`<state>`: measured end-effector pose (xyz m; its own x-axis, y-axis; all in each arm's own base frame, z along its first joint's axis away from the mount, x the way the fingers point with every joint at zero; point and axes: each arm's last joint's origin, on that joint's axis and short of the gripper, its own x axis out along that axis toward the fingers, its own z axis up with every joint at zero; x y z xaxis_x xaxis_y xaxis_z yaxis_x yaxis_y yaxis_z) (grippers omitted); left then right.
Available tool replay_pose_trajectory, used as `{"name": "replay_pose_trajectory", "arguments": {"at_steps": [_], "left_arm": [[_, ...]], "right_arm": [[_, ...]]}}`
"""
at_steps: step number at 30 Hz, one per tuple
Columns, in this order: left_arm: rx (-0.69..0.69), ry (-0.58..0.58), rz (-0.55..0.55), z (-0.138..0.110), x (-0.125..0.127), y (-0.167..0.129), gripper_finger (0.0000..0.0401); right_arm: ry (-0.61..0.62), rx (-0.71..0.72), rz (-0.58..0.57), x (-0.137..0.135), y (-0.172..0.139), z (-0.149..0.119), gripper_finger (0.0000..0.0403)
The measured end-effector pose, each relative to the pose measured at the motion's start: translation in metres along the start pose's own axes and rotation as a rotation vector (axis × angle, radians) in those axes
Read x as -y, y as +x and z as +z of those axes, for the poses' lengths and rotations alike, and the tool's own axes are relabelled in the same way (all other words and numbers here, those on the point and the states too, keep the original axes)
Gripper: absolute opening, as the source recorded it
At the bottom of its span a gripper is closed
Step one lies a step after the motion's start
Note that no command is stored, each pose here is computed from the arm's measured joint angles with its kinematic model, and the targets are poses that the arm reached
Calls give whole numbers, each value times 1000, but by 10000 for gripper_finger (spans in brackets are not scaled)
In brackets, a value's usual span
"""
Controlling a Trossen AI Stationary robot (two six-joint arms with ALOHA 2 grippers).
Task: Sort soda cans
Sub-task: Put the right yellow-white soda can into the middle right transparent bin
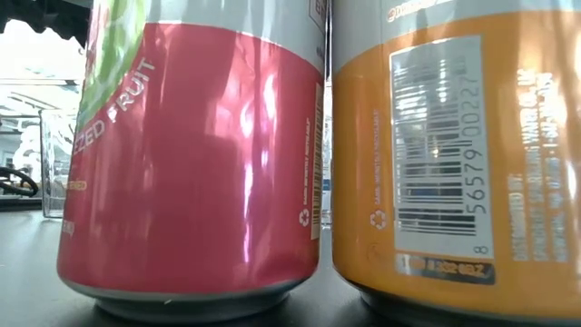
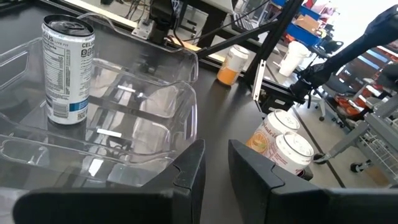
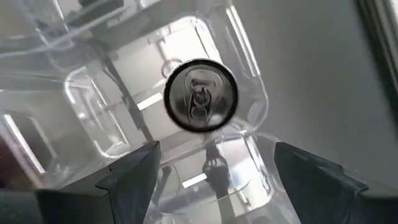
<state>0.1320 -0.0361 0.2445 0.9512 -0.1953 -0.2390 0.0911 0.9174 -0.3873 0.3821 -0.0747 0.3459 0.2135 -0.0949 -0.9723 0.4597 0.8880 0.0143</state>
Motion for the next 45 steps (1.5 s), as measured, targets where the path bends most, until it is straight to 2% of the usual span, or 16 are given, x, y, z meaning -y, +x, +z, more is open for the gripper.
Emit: {"name": "replay_pose_trajectory", "arguments": {"at_steps": [8, 16, 20, 23, 30, 34, 45], "left_arm": [[0, -1, 0, 0, 0, 0, 80], [0, -2, 0, 0, 0, 0, 80], [0, -2, 0, 0, 0, 0, 80], [0, -8, 0, 0, 0, 0, 80], [0, -8, 0, 0, 0, 0, 80], [0, -9, 0, 0, 0, 0, 80], [0, -10, 0, 0, 0, 0, 80]], "right_arm": [[109, 68, 37, -2, -57, -34, 309], [102, 113, 87, -40, -90, -85, 309], [73, 112, 17, -61, -87, -119, 309], [98, 63, 3, -70, -79, -150, 309], [260, -120, -7, -76, -58, -225, 308], [340, -146, -31, -76, -53, -262, 308], [480, -175, -24, -91, -52, -323, 308]]}}
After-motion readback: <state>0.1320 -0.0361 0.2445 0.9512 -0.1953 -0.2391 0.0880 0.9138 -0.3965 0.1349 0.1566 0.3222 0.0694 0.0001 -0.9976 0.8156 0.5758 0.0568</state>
